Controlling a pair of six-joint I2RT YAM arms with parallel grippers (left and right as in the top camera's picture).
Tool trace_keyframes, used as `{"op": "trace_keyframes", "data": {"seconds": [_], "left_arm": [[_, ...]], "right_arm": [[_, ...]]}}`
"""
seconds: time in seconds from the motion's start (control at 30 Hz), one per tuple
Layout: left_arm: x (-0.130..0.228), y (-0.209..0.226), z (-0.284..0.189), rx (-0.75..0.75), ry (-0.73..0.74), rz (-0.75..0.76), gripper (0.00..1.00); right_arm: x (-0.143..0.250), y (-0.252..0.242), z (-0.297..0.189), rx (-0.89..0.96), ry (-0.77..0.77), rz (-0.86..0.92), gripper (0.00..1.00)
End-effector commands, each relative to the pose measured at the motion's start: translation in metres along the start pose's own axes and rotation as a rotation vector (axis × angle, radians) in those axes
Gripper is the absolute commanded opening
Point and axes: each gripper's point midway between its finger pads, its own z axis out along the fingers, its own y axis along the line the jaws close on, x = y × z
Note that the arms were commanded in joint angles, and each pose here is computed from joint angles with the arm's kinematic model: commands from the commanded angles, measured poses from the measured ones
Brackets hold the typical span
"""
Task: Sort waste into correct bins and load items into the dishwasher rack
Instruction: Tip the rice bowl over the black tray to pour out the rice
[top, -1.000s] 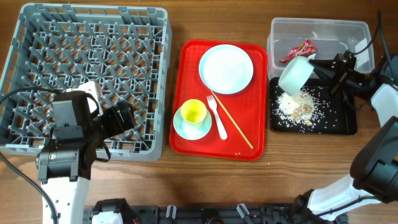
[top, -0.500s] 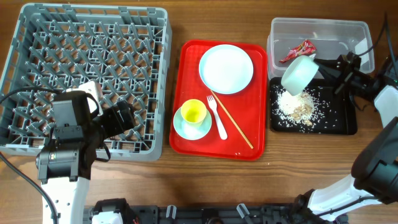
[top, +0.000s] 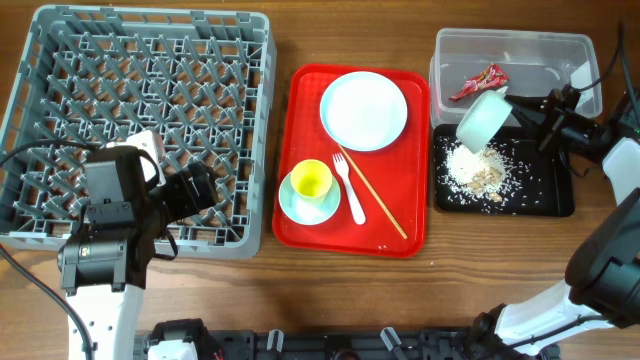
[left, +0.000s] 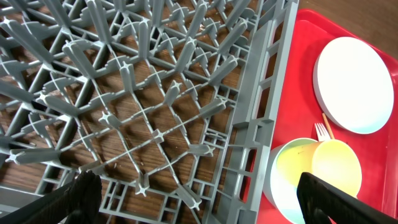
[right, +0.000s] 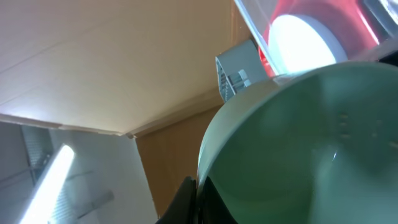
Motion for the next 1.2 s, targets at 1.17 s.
{"op": "trace_keyframes", "data": {"seconds": [1.17], "left_arm": [[-0.007, 0.0, -0.004, -0.005, -0.023, -0.001, 1.0]], "right_arm": [[0.016, -0.026, 0.038, 0.12, 0.057, -0.259, 0.04]]}}
